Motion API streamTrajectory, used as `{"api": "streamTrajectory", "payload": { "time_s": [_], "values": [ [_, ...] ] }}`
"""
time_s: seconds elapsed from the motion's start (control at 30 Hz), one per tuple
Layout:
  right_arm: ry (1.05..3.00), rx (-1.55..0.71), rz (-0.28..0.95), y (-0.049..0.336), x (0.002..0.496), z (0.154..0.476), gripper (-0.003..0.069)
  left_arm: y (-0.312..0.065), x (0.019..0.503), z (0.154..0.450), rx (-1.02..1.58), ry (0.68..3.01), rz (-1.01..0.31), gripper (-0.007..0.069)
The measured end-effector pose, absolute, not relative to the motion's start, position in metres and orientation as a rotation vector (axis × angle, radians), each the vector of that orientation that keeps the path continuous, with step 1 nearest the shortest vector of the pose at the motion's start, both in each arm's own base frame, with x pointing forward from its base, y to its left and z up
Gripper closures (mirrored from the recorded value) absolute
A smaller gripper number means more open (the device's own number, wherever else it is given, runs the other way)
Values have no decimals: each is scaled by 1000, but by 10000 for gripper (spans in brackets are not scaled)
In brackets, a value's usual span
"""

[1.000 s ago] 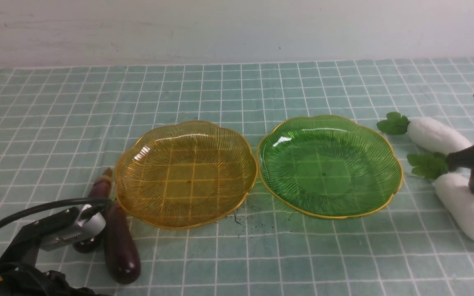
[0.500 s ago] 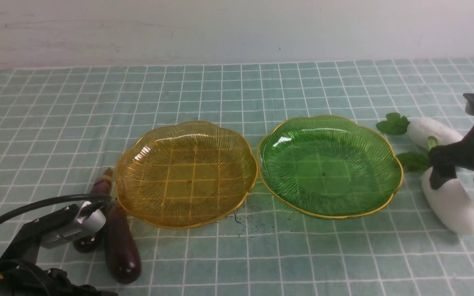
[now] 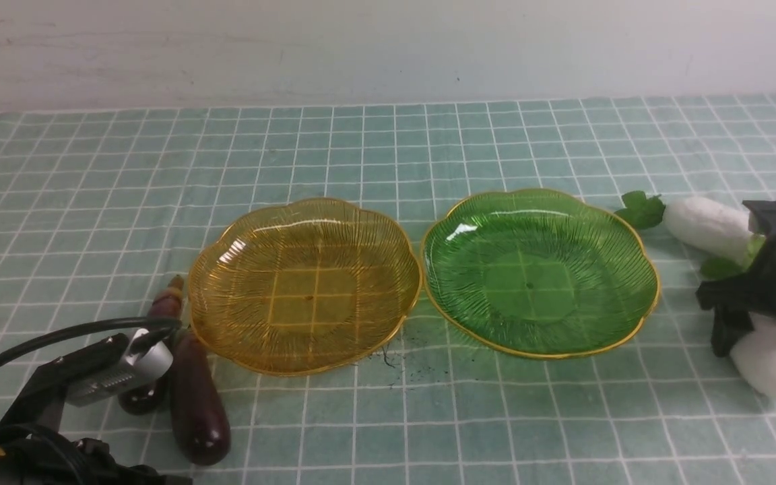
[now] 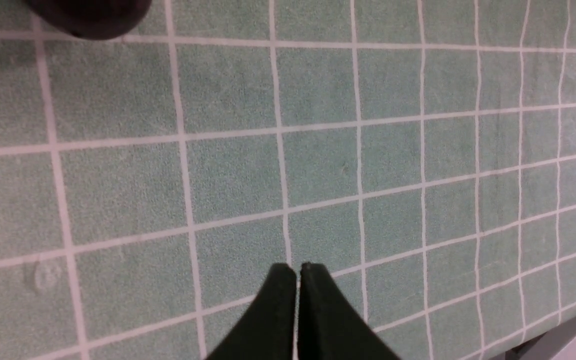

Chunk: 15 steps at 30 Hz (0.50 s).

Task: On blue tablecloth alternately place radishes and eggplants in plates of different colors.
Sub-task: 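Place the white radish on the plate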

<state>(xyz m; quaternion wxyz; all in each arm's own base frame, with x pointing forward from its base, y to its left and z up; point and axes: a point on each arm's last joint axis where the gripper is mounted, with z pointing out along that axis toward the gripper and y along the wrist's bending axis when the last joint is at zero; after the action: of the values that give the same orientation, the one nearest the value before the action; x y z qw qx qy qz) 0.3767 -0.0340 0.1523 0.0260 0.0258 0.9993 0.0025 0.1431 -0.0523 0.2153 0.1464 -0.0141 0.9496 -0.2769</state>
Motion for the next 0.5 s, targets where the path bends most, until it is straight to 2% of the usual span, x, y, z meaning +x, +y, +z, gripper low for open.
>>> {"api": "streamTrajectory", "payload": {
  "time_s": [0.13,0.23,0.4,0.5],
  "values": [
    [3130,65,9,-35,384,174,211,-52,143,215,-40,2734,-797,633],
    [3079,81,39,-34,396,195,211,-52,143,215,-40,2734,-797,633],
    [2980,174,318,-16,405,218,211,-52,143,215,-40,2734,-796,633],
    [2946,79,495,7,407,222,211,-52,143,215,-39,2734,-794,633]
  ]
}}
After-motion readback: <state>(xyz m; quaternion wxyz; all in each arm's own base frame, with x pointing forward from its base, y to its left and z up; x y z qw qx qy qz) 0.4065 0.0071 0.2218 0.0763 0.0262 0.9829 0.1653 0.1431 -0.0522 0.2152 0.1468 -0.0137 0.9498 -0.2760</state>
